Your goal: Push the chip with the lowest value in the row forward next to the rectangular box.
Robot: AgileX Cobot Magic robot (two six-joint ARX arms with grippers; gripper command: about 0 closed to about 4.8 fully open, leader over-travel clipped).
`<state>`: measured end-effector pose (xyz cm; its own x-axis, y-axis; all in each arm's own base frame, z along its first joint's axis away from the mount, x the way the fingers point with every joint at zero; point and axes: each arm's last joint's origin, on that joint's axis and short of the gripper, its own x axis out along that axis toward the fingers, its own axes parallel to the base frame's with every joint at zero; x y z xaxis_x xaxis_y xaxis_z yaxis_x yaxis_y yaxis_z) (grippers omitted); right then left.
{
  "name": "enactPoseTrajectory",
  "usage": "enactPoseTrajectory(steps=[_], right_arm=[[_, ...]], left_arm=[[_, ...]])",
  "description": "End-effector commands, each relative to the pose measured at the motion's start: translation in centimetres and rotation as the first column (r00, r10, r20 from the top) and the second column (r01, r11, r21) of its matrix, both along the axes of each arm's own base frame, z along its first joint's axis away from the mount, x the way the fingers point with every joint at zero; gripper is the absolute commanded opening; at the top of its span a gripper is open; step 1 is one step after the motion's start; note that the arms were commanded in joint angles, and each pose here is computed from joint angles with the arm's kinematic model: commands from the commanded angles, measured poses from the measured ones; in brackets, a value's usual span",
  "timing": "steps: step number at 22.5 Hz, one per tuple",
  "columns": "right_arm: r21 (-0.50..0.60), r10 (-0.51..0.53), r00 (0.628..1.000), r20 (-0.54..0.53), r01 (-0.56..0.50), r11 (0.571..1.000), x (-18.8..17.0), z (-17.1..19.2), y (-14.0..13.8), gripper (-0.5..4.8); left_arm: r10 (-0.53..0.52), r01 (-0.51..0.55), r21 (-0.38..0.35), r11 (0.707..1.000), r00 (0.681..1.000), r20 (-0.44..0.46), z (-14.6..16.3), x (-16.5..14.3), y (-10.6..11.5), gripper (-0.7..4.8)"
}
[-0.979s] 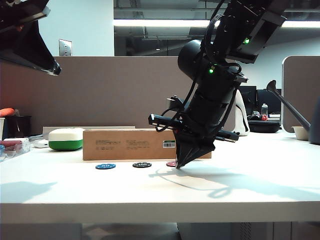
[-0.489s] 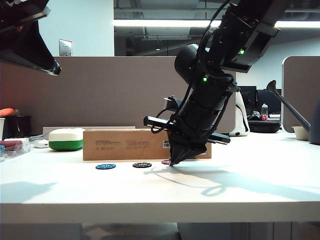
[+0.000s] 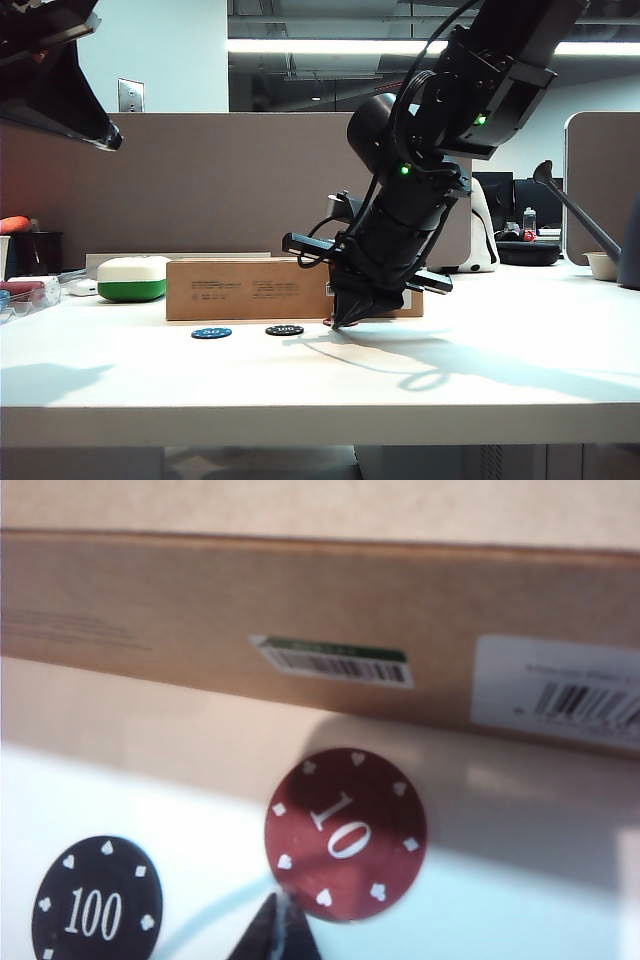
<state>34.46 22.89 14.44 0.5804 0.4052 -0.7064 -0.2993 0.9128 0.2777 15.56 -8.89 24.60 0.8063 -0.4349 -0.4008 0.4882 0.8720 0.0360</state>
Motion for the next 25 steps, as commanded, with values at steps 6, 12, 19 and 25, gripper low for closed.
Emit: enactPoseTrajectory(steps=[6, 12, 19, 25], right_arm=[[-0.089, -0.054, 0.997, -0.047, 0.050, 0.995, -0.4, -1.4, -0.5, -0.05], [-0.074, -0.055, 0.998, -0.035, 0.053, 0.996, -0.3, -1.3, -0.5, -0.05], [-0.029, -0.054, 0.998, -0.037, 0.053, 0.998, -0.7, 0.6, -0.6, -0.05], [-0.003, -0.055, 0.998, 0.002, 0.055, 0.998, -2.3, 5.7, -1.6, -0.05]], left_arm=[[-0.004, 0.004, -0.011, 1.000, 1.000, 0.013, 0.2, 0.0, 0.0, -0.05], [-0.004, 0.004, -0.011, 1.000, 1.000, 0.013, 0.2, 0.0, 0.0, -0.05], [-0.004, 0.004, -0.011, 1.000, 1.000, 0.013, 0.2, 0.0, 0.0, -0.05], [-0.004, 0.004, -0.011, 1.000, 1.000, 0.013, 0.2, 0.0, 0.0, -0.05]])
